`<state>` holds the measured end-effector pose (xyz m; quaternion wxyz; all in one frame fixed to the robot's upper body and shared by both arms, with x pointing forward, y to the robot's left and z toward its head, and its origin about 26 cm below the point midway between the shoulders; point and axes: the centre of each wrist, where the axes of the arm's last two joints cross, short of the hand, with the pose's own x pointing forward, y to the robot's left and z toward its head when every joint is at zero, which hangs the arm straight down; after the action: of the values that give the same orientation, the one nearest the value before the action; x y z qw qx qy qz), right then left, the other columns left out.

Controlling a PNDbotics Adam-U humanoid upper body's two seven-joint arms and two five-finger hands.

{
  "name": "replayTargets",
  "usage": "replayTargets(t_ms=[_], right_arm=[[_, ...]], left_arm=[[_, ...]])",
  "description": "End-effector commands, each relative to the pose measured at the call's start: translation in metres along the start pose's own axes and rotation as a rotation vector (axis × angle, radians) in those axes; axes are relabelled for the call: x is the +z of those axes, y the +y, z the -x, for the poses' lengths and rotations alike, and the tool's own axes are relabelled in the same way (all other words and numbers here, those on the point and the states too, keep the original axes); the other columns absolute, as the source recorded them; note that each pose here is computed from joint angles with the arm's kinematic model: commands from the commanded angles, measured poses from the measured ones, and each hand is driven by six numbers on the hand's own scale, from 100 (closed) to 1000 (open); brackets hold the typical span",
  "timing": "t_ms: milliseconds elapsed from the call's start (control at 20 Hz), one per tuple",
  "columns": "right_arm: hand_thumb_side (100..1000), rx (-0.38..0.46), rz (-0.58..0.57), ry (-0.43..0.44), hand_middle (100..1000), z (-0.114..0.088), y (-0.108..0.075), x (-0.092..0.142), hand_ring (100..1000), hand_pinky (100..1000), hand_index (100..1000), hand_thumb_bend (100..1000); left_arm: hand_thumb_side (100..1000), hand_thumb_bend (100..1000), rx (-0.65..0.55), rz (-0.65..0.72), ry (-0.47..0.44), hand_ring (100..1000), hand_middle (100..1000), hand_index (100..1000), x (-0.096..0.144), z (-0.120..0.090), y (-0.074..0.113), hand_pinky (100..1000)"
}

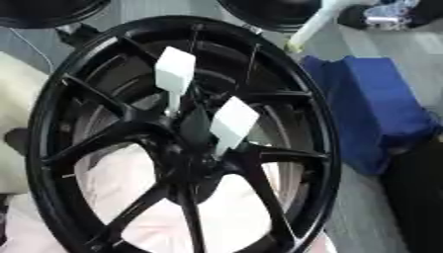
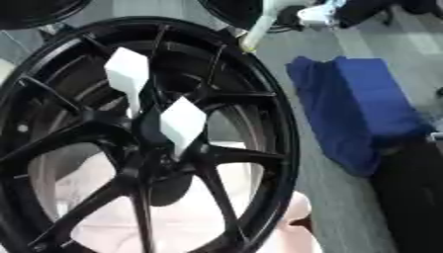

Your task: Pull the pin out of the wheel hub.

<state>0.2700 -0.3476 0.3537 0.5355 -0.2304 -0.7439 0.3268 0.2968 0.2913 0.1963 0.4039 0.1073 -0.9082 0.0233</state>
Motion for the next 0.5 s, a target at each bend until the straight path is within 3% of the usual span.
replayTargets(t_ms=[50,300,500], right_arm=[[100,0.024,0.148,-0.011,354,0.0,-0.019,0.011,577,696,375,259],[100,0.104,0.328,0.066,377,0.035,-0.012,0.027,599,700,400,251],[100,0.086,0.382,0.127,432,0.062,0.001,0.041,633,714,454,271]], left_arm=[[641,144,-0.016,-0.016,-0.031,565,512,706,-0.002,-0.005,0.004,974],[637,144,-0.025,-0.031,-0.04,565,512,706,-0.001,-0.004,0.006,974],[636,142,-0.024,-0.038,-0.043,564,511,706,0.0,-0.004,0.006,974]])
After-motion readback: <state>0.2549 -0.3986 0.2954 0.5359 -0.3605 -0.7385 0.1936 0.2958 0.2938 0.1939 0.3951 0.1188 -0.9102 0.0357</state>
